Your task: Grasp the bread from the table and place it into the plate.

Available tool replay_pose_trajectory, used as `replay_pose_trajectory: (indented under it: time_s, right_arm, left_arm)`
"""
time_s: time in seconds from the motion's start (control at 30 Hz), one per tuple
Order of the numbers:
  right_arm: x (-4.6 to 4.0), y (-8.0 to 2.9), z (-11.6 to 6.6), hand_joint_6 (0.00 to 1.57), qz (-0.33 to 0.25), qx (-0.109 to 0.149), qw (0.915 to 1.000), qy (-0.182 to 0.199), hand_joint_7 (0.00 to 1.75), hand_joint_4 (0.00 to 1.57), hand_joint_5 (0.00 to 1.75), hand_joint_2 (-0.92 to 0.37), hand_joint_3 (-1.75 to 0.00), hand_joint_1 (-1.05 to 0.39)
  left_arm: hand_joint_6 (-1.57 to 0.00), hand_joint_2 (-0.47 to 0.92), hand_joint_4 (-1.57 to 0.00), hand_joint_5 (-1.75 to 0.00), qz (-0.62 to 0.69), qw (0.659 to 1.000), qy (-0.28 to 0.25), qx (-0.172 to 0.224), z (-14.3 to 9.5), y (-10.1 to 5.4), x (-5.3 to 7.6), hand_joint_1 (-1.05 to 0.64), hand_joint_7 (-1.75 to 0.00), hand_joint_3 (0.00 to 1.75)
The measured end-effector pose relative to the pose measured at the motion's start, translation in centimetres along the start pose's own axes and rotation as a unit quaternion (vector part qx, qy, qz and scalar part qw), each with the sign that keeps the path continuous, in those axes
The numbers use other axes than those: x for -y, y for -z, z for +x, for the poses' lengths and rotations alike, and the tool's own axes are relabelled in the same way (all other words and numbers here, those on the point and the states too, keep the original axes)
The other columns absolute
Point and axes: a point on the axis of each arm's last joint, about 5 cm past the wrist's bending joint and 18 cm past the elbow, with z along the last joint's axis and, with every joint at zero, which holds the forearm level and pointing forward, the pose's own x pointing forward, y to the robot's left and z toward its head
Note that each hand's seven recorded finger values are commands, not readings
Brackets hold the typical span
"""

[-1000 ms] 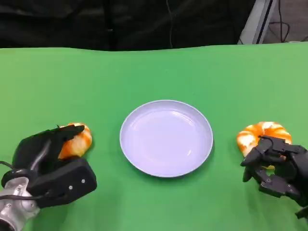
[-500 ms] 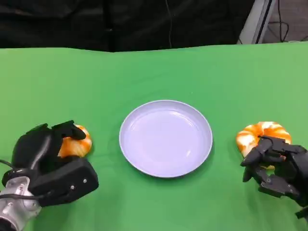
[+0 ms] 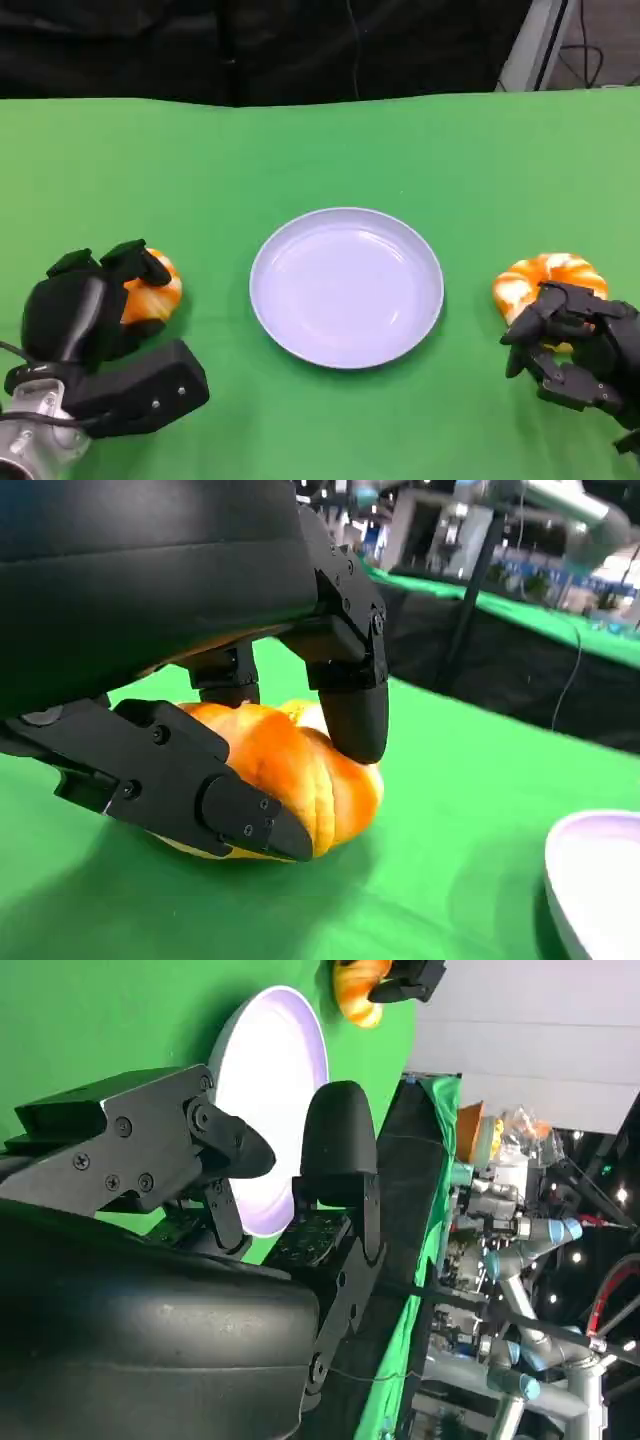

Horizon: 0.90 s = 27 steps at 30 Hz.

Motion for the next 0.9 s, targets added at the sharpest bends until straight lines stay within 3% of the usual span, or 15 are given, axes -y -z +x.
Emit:
replay_pose_trajectory:
  time_s: [0.63,0.9]
  right_arm:
    - [-0.01,0.0,0.1,0.85,0.000,0.000,1.0000,0.000,1.10,0.82,1.50,-0.75,-0.81,0.06]
    - [-0.02,0.0,0.1,0.85,0.000,-0.001,1.0000,0.000,1.10,0.82,1.50,-0.75,-0.81,0.06]
  left_arm:
    - [-0.73,0.92,-0.57,-1.70,-0.026,0.993,-0.066,0.092,0.2,-1.7,-0.9,-0.07,-1.28,0.25]
    - [-0.73,0.92,-0.58,-1.70,-0.027,0.993,-0.069,0.091,-0.1,-1.7,-1.0,-0.07,-1.27,0.25]
